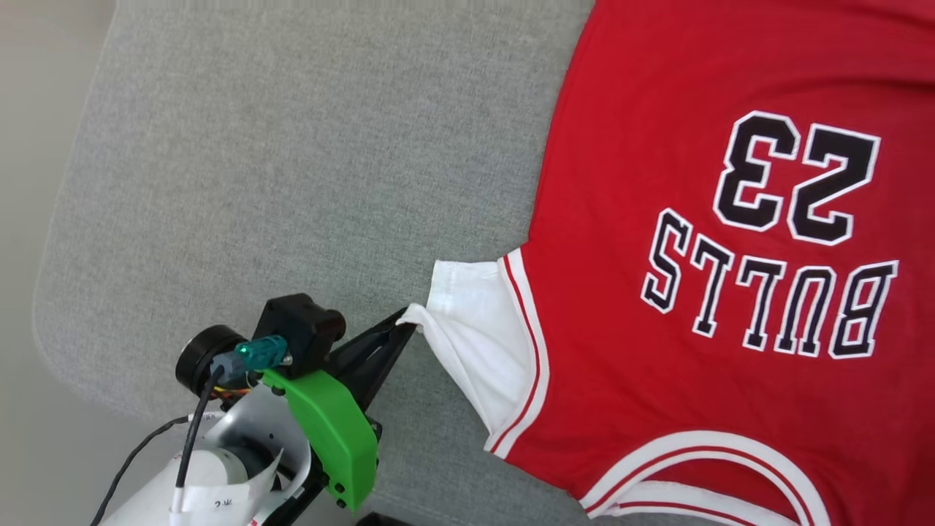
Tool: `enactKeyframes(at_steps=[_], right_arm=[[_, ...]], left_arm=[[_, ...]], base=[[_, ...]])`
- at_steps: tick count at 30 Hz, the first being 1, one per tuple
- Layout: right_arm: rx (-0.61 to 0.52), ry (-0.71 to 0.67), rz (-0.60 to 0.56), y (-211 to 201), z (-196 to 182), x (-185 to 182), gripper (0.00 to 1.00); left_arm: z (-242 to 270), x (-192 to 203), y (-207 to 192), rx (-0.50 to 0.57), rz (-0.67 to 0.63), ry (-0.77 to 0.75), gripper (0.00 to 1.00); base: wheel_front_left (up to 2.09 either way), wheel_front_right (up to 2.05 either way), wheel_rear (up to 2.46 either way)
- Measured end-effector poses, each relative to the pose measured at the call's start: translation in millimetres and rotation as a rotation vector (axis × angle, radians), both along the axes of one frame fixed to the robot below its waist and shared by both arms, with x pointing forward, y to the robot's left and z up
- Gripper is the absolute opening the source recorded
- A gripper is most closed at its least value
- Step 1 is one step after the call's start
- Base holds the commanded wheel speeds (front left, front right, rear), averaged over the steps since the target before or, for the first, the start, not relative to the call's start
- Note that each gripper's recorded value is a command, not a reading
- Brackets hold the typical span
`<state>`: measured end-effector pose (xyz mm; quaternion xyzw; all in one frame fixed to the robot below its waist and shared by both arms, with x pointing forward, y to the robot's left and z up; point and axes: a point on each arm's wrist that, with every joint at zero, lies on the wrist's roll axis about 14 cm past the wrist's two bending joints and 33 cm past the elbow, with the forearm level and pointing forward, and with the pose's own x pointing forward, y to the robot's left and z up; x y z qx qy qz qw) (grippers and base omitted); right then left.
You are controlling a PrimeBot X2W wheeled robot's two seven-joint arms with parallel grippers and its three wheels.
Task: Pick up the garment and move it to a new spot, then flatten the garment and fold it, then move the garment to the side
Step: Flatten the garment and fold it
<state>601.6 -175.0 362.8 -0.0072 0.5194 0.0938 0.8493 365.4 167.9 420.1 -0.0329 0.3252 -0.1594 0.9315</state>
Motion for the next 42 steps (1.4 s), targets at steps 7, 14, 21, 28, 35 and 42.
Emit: enactKeyframes(at_steps=[7,14,21,28,35,42], right_arm=[[0.014,0.008,-0.05,-22,10,-52,0.0],[0.036,0.02,-0.127,-54,23,-118,0.0],[0.081,0.021,-0.221,-81,38,-184,0.0],[0.145,0.029,-0.292,-85,42,-248,0.0],[0.163,0.053,-0.352,-90,34,-295,0.0],[0.167,0.044,-0.362,-93,35,-301,0.0]], left_arm=[[22,-4,-4,-0.009,-0.006,-0.056,0.0],[39,-15,-7,-0.027,0.007,-0.104,0.0],[50,-21,-25,-0.093,-0.001,-0.147,0.0],[60,-18,-36,-0.164,0.031,-0.197,0.0],[65,-21,-53,-0.202,0.002,-0.209,0.0],[66,-23,-60,-0.206,-0.022,-0.214,0.0]], base=[[0.0,0.0,0.0],[0.0,0.0,0.0],[0.0,0.0,0.0],[0.0,0.0,0.0],[0.0,0.0,0.0],[0.0,0.0,0.0]])
